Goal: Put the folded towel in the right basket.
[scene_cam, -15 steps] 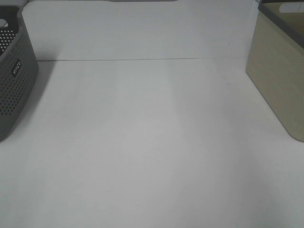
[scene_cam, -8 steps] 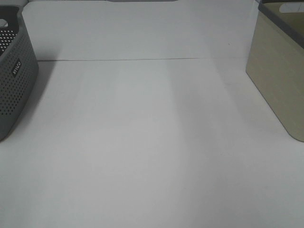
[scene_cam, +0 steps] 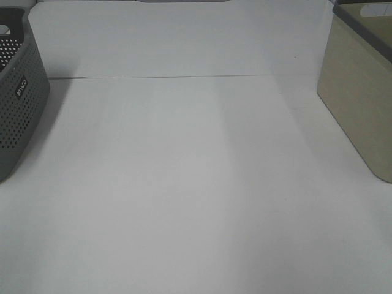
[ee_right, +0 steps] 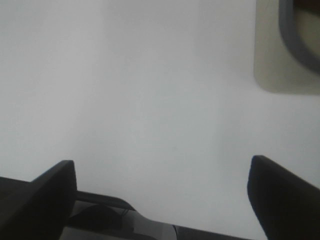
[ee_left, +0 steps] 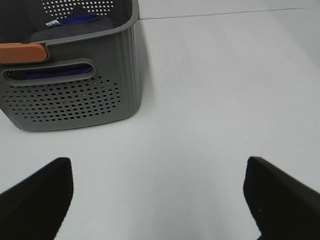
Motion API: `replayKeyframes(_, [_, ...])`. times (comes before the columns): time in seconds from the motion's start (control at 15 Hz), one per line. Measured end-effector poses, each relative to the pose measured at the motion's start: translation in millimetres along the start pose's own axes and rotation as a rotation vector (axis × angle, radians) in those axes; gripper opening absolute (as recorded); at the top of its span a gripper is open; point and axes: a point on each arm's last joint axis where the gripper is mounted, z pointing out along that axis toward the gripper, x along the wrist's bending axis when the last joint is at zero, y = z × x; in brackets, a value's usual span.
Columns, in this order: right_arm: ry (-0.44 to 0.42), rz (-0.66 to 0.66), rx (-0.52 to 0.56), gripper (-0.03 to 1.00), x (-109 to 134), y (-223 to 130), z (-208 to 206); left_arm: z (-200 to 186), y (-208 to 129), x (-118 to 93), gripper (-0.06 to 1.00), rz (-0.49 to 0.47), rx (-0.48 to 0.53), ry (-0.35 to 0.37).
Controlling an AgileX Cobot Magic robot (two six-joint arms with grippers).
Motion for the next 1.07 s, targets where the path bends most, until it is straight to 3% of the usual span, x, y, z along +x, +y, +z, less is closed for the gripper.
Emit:
replayKeyframes(0.4, [-0.015,0.008,-0.055,0.87,3,-127,30,0,0,0,0.88,0.000,0.000,0.000])
replayKeyframes(0.93, [-0.100,-0.120,-0.554,0.87,14,-203,-22,0,0,0,0.88,0.000,0.000,0.000])
replayKeyframes(1.07, [-0.106,-0.129,-0.611,0.87,16,-212,-26,0,0,0,0.88,0.000,0.000,0.000])
